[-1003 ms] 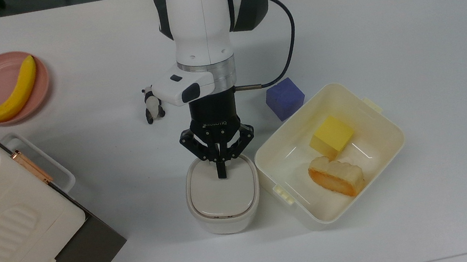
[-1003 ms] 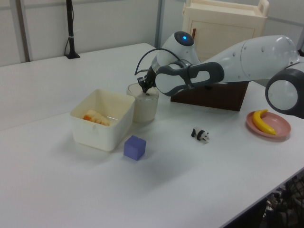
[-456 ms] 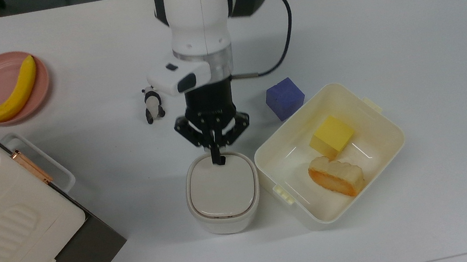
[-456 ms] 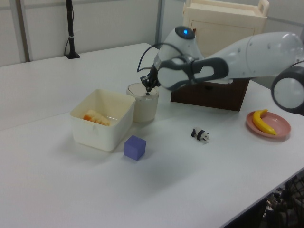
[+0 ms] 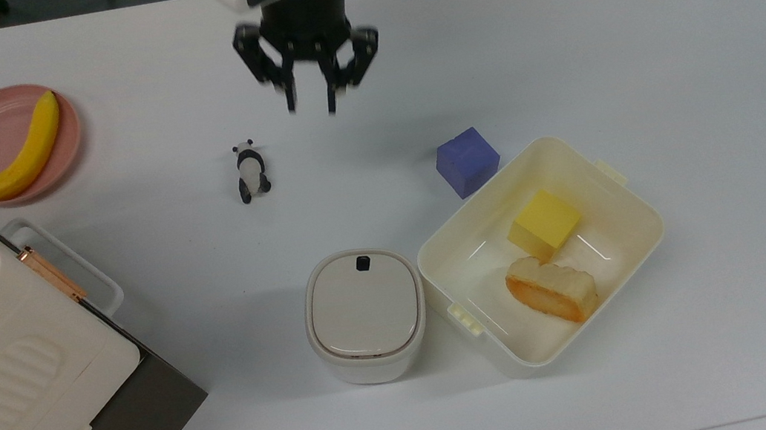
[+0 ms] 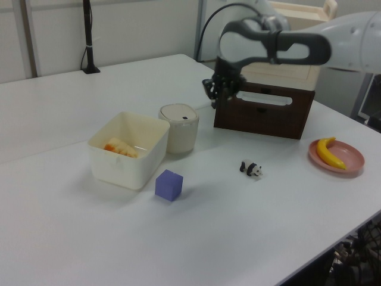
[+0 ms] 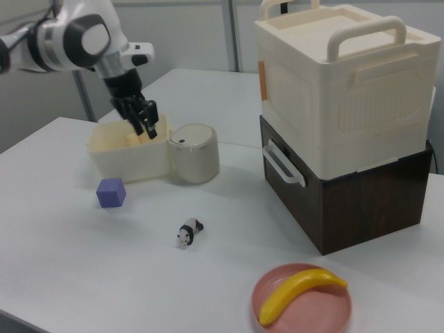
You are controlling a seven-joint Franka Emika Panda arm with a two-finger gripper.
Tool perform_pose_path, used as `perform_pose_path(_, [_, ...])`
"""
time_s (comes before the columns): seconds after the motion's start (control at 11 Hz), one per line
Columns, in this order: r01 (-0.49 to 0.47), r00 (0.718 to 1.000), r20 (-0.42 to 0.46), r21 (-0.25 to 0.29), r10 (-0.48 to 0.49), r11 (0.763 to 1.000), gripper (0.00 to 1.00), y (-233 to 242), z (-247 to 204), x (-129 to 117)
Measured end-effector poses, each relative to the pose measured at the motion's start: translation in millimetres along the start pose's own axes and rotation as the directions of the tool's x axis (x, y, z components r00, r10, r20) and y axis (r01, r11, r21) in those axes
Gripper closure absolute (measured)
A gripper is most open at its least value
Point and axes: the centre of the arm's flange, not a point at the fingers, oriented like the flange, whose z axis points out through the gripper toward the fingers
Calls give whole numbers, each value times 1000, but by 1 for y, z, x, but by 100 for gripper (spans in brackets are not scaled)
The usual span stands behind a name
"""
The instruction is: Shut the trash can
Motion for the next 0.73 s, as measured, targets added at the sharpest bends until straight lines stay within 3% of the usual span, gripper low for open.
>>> perform_pose_path(0.09, [34,998,54,-12,-33,999,42,3,-12,-15])
perform_pose_path(0.36, [143,982,111,79,-151,987,0,7,-23,-40])
perform_pose_path(0.73, [142,975,159,84,-154,986,0,20,-19,-48])
